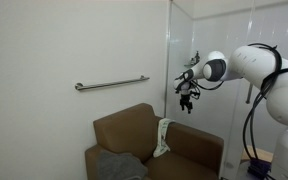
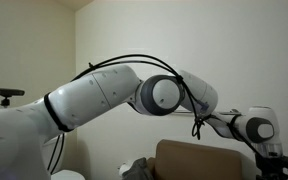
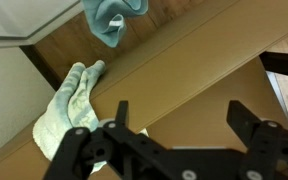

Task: Move the blue and grey towels to the right armrest of the sofa

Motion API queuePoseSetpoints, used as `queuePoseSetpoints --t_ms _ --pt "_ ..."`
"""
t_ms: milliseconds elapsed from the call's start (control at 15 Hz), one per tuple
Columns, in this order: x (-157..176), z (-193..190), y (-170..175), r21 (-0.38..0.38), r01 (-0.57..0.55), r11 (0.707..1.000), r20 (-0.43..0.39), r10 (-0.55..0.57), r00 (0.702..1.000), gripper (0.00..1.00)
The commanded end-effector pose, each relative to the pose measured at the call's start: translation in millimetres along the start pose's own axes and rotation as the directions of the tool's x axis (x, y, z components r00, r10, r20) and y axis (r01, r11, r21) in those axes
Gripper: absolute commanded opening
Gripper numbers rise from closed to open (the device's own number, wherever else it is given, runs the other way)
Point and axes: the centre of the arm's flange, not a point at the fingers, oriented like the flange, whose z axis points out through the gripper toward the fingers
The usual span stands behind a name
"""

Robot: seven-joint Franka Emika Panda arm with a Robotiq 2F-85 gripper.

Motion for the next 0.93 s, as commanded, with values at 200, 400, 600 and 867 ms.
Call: queuePoseSetpoints --t_ms 200,400,600,867 --pt "-3.6 -1.1 13.7 0.043 0.11 0.993 0.053 -0.113 0.992 1.0" --pt "1.1 1.5 1.6 0.022 0.071 0.997 0.021 -0.072 0.997 1.0" --pt "7.3 8.1 1.9 0.028 0.112 0.993 0.006 -0.112 0.994 1.0" --pt "105.1 39.3 -11.3 0.055 0.263 0.963 0.07 -0.267 0.961 1.0"
